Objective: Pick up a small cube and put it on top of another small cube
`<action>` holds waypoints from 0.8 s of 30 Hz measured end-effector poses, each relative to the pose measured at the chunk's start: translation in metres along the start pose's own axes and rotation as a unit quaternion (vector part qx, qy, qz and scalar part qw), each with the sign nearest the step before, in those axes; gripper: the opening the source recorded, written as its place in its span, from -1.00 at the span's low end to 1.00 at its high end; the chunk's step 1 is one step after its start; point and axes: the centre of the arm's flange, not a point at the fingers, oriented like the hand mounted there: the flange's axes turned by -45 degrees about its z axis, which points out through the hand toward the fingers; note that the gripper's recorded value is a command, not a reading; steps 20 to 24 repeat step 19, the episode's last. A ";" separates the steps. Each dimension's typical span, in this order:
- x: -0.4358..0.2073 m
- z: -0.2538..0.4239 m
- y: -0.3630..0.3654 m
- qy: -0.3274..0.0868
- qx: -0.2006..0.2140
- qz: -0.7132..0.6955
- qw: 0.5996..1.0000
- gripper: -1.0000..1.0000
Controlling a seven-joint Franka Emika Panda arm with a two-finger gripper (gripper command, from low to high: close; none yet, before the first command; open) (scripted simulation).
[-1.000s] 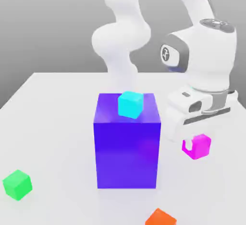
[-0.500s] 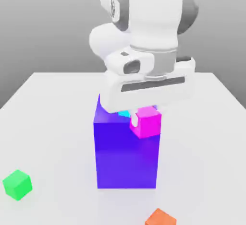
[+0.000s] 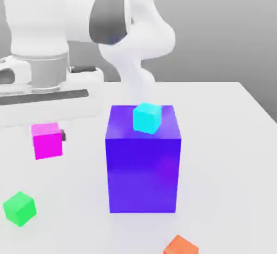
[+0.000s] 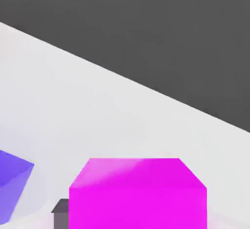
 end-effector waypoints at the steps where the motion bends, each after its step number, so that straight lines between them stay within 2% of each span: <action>1: -0.009 0.007 0.011 0.000 0.001 -0.001 1.000 -1.00; 9: -0.076 0.089 0.055 -0.015 0.026 -0.049 0.998 -1.00; 15: -0.085 0.158 0.051 -0.020 0.034 -0.064 0.997 -1.00; 16: -0.085 0.166 0.049 -0.020 0.034 -0.064 0.997 1.00; 24: -0.085 0.166 0.049 -0.020 0.034 -0.064 0.997 1.00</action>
